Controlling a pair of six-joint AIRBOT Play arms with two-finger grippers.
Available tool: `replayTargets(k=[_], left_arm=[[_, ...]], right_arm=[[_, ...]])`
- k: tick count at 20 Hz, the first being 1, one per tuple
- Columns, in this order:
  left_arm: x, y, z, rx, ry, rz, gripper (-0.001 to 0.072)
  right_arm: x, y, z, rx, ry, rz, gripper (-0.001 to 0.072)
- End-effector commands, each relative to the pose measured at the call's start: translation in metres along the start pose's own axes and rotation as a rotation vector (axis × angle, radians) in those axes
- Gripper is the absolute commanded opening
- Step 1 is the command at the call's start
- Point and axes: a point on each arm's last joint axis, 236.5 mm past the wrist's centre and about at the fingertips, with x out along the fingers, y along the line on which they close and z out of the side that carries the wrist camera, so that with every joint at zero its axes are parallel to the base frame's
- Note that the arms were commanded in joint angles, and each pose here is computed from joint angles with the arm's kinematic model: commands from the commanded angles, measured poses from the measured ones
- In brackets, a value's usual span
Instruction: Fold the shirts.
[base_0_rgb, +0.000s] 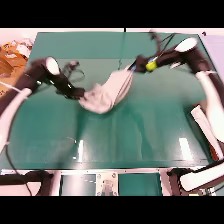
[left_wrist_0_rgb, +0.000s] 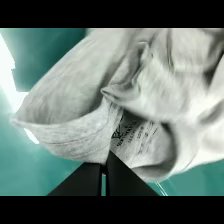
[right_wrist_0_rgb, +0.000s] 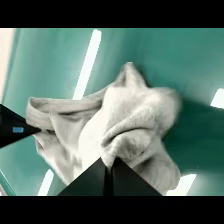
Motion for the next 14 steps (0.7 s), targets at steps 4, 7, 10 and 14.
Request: replayTargets(k=[4, 7, 10, 14], left_arm=[[-0.254, -0.017, 0.037, 0.071, -0.548, 0.120, 0.0020], [-0.343, -0.032, 0.020, 0.096, -0.763, 0.120, 0.0021], [-0.361, -0.036, 0.011, 0.103, -0.801, 0.117, 0.0021], [-0.324, -0.039, 0.013, 0.101, -0.705, 0.075, 0.0021]], right_arm=[[-0.185, 0.151, 0.012, -0.324, -0.386, -0.057, 0.0007], [-0.240, 0.199, -0.010, -0.411, -0.521, -0.108, 0.0007], [-0.261, 0.206, -0.032, -0.437, -0.556, -0.176, 0.0007], [-0.225, 0.164, -0.051, -0.336, -0.457, -0.183, 0.0008]])
